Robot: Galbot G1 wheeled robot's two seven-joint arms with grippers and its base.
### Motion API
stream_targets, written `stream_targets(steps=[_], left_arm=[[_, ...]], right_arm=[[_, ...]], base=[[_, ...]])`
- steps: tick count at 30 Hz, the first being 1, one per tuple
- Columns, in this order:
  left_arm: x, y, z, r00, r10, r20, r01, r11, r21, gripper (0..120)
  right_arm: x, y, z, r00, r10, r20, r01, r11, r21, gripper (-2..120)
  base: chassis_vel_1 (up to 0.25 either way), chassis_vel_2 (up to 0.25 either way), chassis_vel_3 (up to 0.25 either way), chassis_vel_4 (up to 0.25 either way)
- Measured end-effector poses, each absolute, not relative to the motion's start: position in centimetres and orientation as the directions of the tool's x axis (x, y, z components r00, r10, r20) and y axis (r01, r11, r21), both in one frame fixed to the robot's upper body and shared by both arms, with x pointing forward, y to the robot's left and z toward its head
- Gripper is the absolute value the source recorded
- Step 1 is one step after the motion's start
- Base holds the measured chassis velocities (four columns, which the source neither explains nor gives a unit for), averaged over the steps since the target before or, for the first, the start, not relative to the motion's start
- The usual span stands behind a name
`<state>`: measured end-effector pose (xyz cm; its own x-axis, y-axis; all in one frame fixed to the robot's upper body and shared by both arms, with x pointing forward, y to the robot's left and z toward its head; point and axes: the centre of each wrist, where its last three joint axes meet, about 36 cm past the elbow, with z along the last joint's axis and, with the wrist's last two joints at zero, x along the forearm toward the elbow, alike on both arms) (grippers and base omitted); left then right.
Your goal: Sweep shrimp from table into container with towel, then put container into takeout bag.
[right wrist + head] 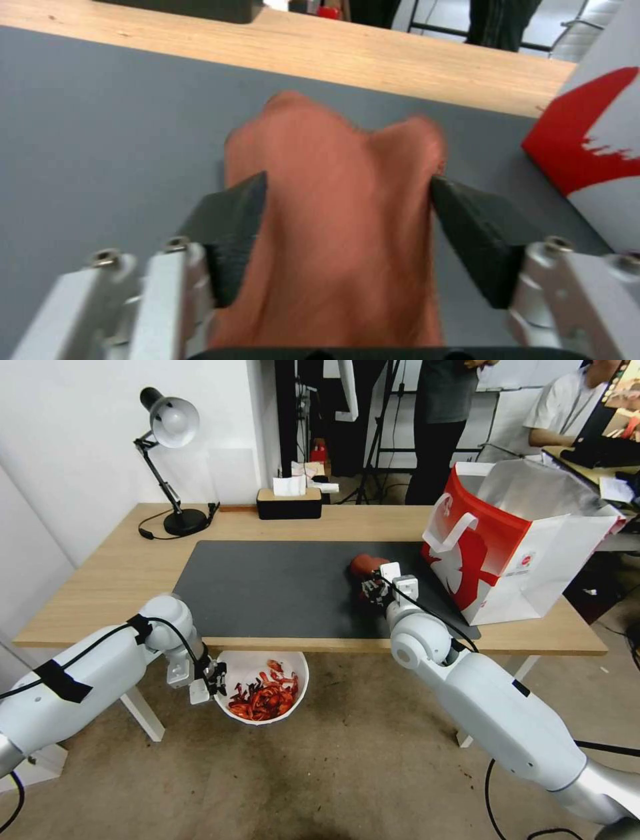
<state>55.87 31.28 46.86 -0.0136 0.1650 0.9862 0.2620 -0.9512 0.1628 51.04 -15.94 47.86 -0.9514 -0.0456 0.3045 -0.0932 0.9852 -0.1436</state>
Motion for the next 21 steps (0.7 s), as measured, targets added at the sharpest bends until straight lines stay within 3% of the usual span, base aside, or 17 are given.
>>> stream_targets(steps=[2,4,7,9,16,21], left_arm=[[55.8,31.3,46.8,-0.011,0.165,0.986,0.262,-0.951,0.162,0],[55.8,31.3,46.7,-0.011,0.165,0.986,0.263,-0.951,0.162,0],[55.7,31.3,46.7,-0.011,0.168,0.986,0.262,-0.951,0.165,0],[55.5,31.2,46.9,-0.014,0.171,0.985,0.259,-0.951,0.169,0],[54.4,31.9,47.1,-0.017,0.171,0.985,0.261,-0.950,0.169,0],[52.9,32.8,46.8,-0.012,0.177,0.984,0.272,-0.947,0.174,0]], right_arm=[[50.9,-16.1,47.8,-0.953,-0.041,0.299,-0.089,0.985,-0.147,81],[50.8,-16.1,47.7,-0.956,-0.042,0.289,-0.086,0.986,-0.141,85],[50.5,-16.3,47.7,-0.971,-0.106,0.216,-0.122,0.991,-0.061,94],[49.7,-16.6,47.3,-0.978,-0.192,0.083,-0.192,0.981,0.002,99],[46.2,-18.4,44.8,-0.957,-0.243,-0.160,-0.256,0.965,0.065,100],[42.2,-20.8,42.1,-0.921,-0.246,-0.304,-0.271,0.962,0.043,100]], base=[[0.000,0.000,0.000,0.000],[0.000,0.000,0.000,0.000],[0.000,0.000,0.000,0.000],[0.000,0.000,0.000,0.000],[0.000,0.000,0.000,0.000],[0.000,0.000,0.000,0.000]])
